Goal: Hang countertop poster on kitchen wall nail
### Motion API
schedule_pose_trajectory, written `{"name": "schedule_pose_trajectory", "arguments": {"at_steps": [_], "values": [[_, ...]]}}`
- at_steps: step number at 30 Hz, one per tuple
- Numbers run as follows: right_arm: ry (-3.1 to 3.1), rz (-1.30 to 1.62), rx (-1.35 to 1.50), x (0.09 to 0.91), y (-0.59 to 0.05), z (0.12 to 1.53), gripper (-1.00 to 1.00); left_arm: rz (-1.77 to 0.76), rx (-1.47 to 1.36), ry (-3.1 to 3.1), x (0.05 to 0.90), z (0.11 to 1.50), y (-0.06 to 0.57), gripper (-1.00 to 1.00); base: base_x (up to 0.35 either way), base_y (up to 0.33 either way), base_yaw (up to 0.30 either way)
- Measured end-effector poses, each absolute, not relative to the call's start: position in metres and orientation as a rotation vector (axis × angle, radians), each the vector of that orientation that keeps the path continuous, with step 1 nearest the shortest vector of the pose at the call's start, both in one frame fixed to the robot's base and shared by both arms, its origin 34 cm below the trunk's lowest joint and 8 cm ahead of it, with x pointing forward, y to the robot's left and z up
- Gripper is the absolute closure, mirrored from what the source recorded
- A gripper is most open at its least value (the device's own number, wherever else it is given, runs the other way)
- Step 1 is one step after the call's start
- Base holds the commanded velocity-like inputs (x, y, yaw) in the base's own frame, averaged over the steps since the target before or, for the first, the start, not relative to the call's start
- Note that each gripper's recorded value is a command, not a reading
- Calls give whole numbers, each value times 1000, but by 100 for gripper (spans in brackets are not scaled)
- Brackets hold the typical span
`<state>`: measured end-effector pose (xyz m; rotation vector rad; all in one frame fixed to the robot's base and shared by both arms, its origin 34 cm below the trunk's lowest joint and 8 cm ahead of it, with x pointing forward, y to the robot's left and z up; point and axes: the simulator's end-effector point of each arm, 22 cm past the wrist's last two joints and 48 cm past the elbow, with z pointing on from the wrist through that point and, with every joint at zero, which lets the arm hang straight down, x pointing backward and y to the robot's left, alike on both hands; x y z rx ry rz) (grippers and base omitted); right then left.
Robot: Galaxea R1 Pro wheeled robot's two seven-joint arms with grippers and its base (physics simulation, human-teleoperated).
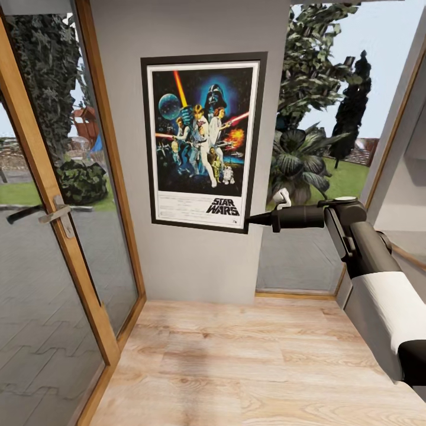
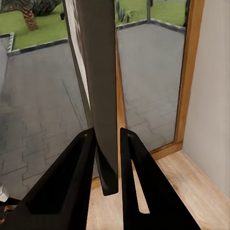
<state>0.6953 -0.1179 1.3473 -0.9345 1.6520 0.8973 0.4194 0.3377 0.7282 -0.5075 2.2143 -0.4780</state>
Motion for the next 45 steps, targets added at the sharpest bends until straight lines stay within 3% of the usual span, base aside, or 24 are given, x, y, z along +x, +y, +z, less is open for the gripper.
{"name": "schedule_pose_trajectory", "arguments": {"at_steps": [26, 45], "values": [[1652, 895, -937, 695, -117, 1347, 100, -476, -507, 2214, 419, 728, 339, -100, 71, 0, 0], [1652, 895, -939, 694, -117, 1347, 100, -476, -507, 2214, 419, 729, 339, -100, 309, 0, 0]]}}
